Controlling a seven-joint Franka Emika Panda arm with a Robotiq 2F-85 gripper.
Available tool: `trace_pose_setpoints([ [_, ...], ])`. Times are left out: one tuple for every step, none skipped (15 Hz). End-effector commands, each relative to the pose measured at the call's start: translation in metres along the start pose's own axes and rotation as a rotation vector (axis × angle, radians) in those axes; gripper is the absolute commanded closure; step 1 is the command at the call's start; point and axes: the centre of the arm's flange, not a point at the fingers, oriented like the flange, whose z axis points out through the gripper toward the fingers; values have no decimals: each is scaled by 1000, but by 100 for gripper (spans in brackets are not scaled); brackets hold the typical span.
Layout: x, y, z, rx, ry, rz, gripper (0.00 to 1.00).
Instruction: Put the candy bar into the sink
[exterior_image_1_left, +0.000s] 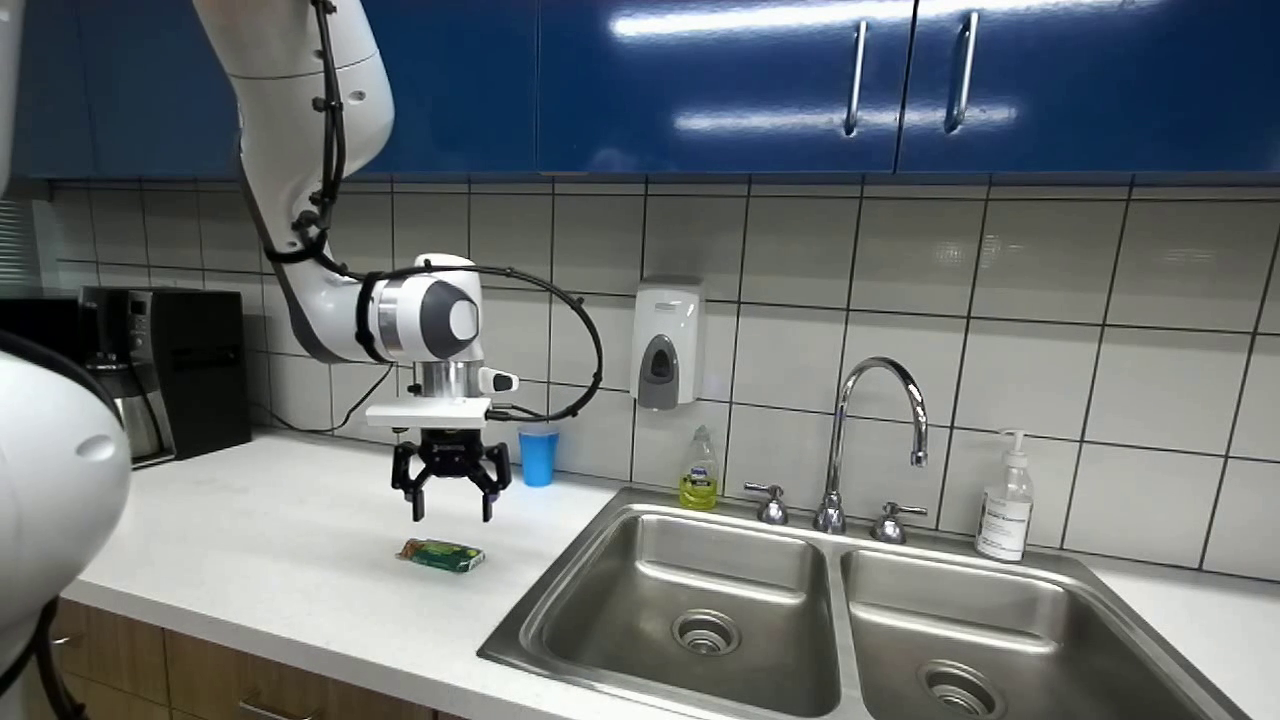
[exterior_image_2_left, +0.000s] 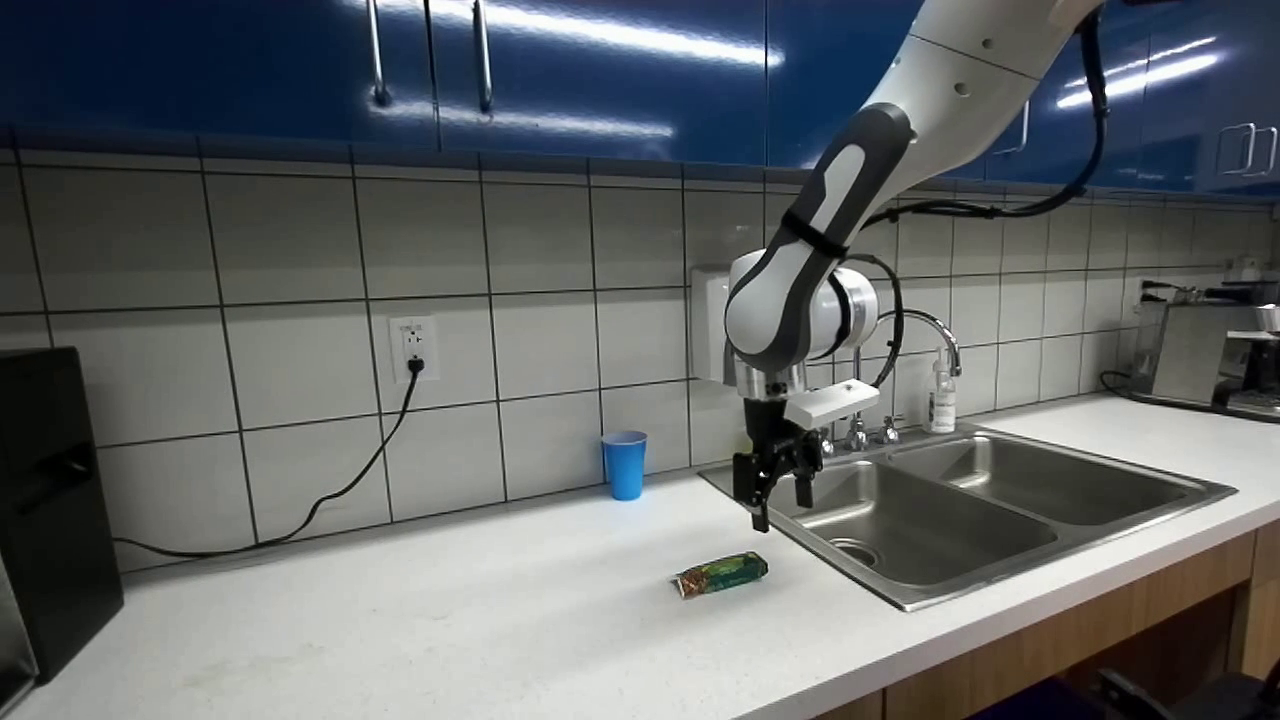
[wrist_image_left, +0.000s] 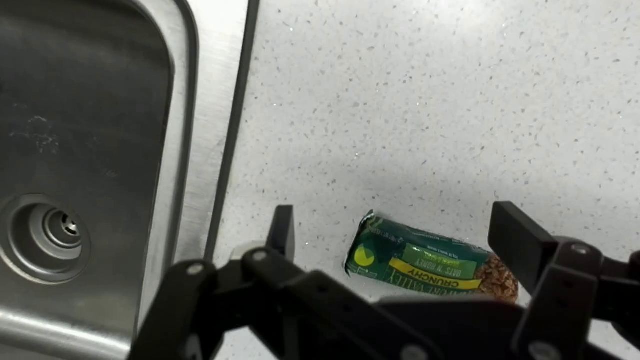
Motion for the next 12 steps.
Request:
trace_pose_setpoints([
  [22,-11,10,-3,28,33,0],
  [25,-14,12,-4,28,40,0],
  [27,-17,14,1,26,45,0],
  [30,-19,17,5,23,52,0],
  [31,-22,20,8,21,64,0],
  [33,-26,23,12,20,71,0],
  [35,-28,26,10,22,77,0],
  [37,-30,28,12,20,85,0],
  [39,-32,30,13,22,93,0],
  [41,-34,31,12,23,101,0],
  [42,-35,33,11,25,111,0],
  [44,-37,34,12,28,119,0],
])
